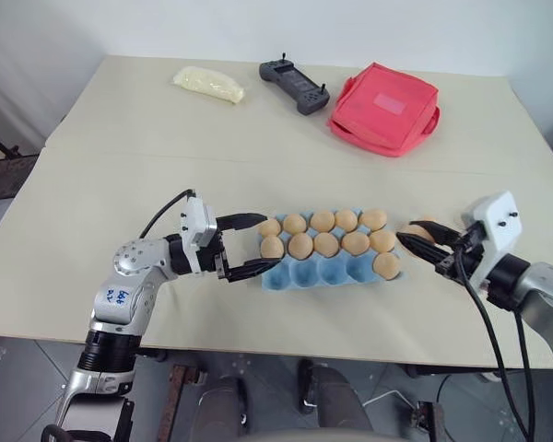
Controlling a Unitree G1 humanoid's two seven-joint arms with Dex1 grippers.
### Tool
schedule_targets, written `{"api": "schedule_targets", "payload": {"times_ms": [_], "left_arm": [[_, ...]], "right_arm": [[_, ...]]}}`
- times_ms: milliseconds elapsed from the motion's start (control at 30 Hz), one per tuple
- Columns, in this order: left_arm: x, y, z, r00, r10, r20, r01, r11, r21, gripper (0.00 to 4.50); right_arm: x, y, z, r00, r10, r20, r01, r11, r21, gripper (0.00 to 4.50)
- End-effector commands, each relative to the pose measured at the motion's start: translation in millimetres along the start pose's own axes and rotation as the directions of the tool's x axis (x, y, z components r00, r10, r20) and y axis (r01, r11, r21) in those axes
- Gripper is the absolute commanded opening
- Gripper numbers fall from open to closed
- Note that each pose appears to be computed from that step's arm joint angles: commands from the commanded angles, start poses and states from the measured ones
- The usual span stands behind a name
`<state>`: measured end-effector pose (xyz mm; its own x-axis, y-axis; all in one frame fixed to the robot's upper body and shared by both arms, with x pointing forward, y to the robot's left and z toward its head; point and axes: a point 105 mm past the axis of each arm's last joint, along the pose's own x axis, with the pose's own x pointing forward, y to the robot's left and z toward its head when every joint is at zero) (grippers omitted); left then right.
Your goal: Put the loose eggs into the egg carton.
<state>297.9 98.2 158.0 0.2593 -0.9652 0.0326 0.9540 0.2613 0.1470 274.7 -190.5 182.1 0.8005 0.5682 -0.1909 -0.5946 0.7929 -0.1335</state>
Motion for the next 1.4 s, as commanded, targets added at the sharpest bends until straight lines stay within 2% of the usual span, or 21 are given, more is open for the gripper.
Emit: {"api": "schedule_targets", "payload": {"times_ms": [33, 267, 600, 900, 933, 1167, 1300, 1400], "left_arm": [[-3, -4, 1, 1.000, -0.027, -0.004, 0.027, 1.000, 0.004, 4.50], [-16, -11, -4, 0.998, -0.045, -0.054, 0.045, 0.999, -0.003, 4.50], [-34, -21, -6, 0.994, -0.034, -0.105, 0.033, 0.999, -0.012, 4.50], [-39, -20, -6, 0.993, -0.021, -0.119, 0.020, 1.000, -0.010, 4.50], [-38, -20, -5, 0.993, -0.021, -0.117, 0.020, 1.000, -0.009, 4.50], [-33, -17, -4, 0.994, -0.034, -0.107, 0.033, 0.999, -0.007, 4.50], [-31, -17, -4, 0.993, -0.051, -0.103, 0.050, 0.999, -0.014, 4.50], [-34, -14, -7, 0.992, -0.048, -0.113, 0.046, 0.999, -0.023, 4.50]], "right_arm": [[14, 23, 5, 0.995, 0.099, 0.003, -0.099, 0.995, 0.002, 1.19], [40, 45, 0, 0.978, 0.208, -0.001, -0.208, 0.978, 0.017, 1.19], [39, 42, -10, 0.975, 0.219, -0.041, -0.219, 0.976, 0.014, 1.19], [39, 41, -12, 0.974, 0.220, -0.052, -0.221, 0.975, -0.007, 4.35], [38, 40, -12, 0.974, 0.219, -0.052, -0.220, 0.975, -0.008, 4.47], [32, 33, -8, 0.982, 0.186, -0.040, -0.187, 0.982, -0.027, 4.47], [11, 22, -2, 0.990, 0.143, -0.021, -0.144, 0.989, -0.043, 4.47], [-14, 9, -6, 0.995, 0.085, -0.050, -0.088, 0.995, -0.054, 4.47]]}}
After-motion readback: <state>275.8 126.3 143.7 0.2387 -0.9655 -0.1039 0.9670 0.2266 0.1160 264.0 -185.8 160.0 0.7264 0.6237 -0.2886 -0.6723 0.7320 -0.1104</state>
